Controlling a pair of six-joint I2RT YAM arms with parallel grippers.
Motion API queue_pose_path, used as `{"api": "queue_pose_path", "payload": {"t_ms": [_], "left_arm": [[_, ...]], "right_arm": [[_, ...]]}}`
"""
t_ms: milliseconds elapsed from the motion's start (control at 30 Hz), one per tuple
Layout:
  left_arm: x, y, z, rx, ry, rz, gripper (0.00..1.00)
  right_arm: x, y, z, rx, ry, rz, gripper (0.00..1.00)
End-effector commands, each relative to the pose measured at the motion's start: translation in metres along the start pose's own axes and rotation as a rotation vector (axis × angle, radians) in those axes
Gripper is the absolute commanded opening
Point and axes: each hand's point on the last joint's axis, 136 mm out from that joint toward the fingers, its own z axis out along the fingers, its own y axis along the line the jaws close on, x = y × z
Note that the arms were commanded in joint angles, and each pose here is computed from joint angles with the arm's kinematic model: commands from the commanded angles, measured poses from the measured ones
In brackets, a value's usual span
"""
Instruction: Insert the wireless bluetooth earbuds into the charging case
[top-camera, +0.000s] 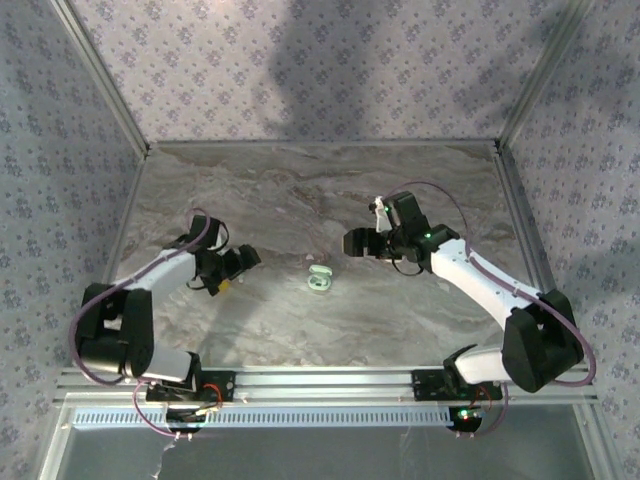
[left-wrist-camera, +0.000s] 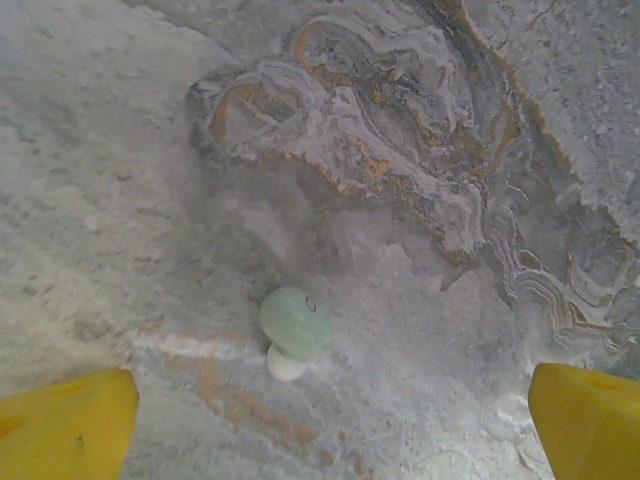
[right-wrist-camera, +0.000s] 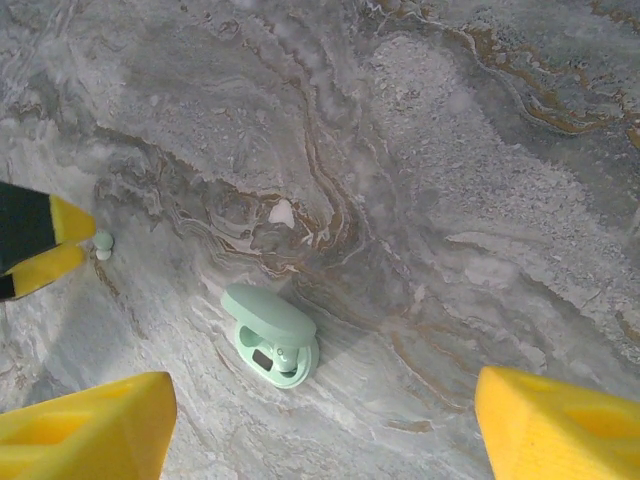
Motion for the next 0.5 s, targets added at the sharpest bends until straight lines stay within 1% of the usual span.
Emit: {"api": "queue_pose_path", "payload": {"t_ms": [0, 100, 300, 467], "left_arm": [[-0.016, -0.024, 0.001, 0.086, -0.013, 0.032, 1.0], [-0.018, -0.022, 0.011, 0.077, 0.0, 0.026, 1.0], [-0.016, -0.032, 0.019, 0.086, 0.018, 0.043, 1.0], [-0.009, -0.052, 0.02, 0.099, 0.038, 0.095, 1.0]], "right_arm": [[0.003, 0.005, -0.007, -0.018, 0.009, -0.031, 0.79], [0.005, 0.006, -0.006, -0.024, 0.015, -0.031, 0.78], [0.007, 0.004, -0.005, -0.024, 0.025, -0.031, 0.77], [0.01, 0.003, -0.003, -0.026, 0.033, -0.025, 0.77]]}}
